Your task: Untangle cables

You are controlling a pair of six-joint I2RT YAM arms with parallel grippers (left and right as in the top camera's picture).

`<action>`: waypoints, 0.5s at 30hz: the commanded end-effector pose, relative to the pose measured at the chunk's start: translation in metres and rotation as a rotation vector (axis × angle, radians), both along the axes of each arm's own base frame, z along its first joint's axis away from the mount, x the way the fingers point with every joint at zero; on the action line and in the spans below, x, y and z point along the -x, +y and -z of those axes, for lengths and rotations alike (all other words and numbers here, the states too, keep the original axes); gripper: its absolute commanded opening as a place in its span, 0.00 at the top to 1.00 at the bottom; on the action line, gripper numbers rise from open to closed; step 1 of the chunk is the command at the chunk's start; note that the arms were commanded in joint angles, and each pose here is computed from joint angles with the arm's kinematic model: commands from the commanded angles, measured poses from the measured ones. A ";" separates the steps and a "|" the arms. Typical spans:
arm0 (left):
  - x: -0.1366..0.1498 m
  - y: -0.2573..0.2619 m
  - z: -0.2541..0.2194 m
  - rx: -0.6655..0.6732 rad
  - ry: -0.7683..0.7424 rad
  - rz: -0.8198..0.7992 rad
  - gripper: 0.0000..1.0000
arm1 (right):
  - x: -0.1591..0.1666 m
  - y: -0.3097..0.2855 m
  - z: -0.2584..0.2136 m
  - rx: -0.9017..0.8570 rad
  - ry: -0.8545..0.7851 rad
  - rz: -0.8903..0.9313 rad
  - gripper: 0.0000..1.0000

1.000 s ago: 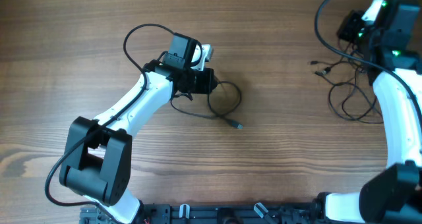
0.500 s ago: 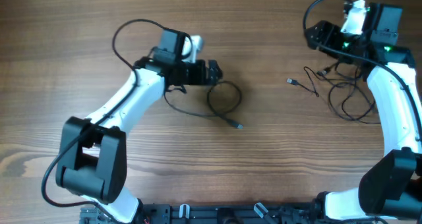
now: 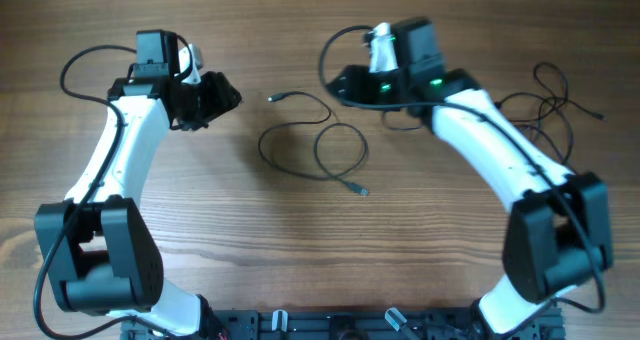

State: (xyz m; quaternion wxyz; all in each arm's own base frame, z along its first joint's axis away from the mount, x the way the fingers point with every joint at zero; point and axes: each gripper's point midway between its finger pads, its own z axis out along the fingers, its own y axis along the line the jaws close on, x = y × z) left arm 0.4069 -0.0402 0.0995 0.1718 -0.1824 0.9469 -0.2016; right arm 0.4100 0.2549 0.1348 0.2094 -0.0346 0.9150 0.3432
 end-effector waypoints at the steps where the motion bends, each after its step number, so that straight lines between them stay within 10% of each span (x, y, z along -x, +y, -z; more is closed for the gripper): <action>1: 0.002 0.016 -0.005 -0.064 0.003 -0.042 0.00 | 0.010 0.029 0.046 0.015 0.170 0.151 0.37; 5: 0.002 0.016 -0.005 -0.065 0.001 -0.042 0.00 | 0.019 0.051 0.075 0.022 0.254 0.228 0.40; 9: 0.002 0.016 -0.005 -0.064 0.001 -0.043 0.00 | 0.027 0.032 0.102 0.163 0.275 0.292 0.64; 15: 0.002 0.016 -0.005 -0.065 0.001 -0.042 0.00 | 0.043 0.010 0.116 0.280 0.331 0.328 0.64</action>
